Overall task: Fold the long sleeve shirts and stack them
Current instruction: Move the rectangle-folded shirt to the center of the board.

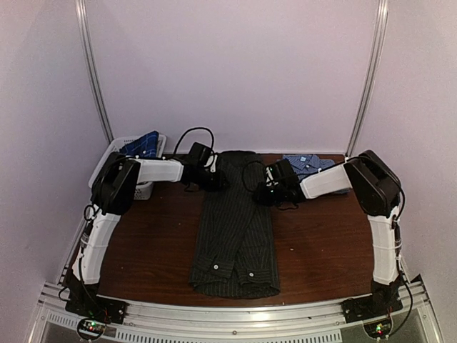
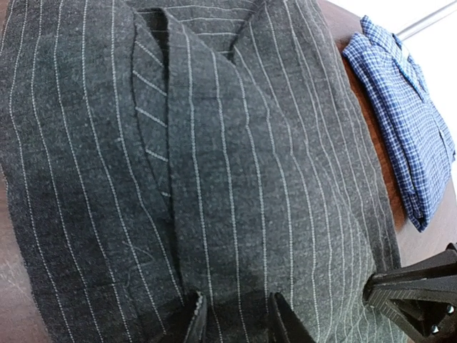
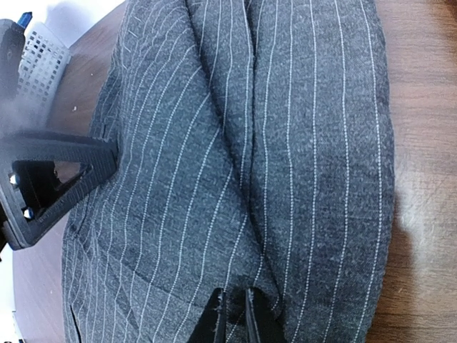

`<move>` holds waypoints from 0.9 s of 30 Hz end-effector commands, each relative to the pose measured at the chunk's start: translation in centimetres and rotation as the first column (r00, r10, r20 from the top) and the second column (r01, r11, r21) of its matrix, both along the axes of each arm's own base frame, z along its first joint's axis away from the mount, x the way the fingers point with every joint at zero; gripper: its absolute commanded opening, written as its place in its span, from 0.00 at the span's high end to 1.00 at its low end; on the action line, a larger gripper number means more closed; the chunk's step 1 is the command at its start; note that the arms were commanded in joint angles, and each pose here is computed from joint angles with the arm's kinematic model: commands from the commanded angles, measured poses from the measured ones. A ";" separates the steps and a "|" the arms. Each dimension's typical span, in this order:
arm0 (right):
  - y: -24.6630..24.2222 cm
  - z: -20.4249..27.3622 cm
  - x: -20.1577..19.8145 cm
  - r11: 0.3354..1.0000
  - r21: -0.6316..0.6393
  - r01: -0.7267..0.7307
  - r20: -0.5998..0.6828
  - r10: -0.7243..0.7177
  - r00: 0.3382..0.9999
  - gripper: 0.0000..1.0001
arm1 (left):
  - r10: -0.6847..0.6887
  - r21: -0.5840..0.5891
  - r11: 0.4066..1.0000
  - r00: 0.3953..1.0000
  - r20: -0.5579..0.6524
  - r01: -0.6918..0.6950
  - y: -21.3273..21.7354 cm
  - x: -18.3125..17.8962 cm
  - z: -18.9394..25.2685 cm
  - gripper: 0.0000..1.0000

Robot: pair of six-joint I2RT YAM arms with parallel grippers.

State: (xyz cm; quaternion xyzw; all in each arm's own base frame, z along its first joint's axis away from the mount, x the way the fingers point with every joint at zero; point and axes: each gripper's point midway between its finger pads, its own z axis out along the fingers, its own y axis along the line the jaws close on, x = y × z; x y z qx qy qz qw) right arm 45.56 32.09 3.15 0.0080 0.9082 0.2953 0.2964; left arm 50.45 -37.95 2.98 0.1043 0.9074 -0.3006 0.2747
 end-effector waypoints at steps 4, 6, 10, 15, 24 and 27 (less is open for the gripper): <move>-0.7 1.4 -0.6 0.999 -0.042 -0.013 -0.001 0.013 1.000 0.86 | 0.008 0.073 0.997 1.000 0.009 -0.009 2.2 1.6 0.0 0.69; -0.8 2.5 -0.7 0.998 -0.057 -0.022 0.018 0.023 1.000 0.83 | -0.011 0.103 0.995 0.999 0.042 0.007 2.3 2.0 1.6 0.69; -1.5 4.3 -1.3 0.994 -0.103 -0.028 0.033 0.031 0.999 0.80 | -0.019 0.156 0.988 0.995 0.097 0.004 3.3 2.7 5.2 0.67; -1.9 6.5 -4.2 0.991 -0.127 -0.034 0.061 0.042 0.997 0.76 | -0.028 0.124 0.992 0.993 0.117 0.013 4.5 -0.2 9.9 0.66; -1.6 7.5 -13.1 0.990 -0.135 -0.052 0.087 0.064 0.994 0.67 | -0.051 0.088 0.995 0.998 0.042 0.047 8.3 -11.5 9.6 0.65; -1.5 7.7 -15.9 0.991 -0.123 -0.060 0.097 0.072 0.993 0.65 | -0.061 0.087 0.994 0.998 0.012 0.060 9.3 -15.2 8.8 0.65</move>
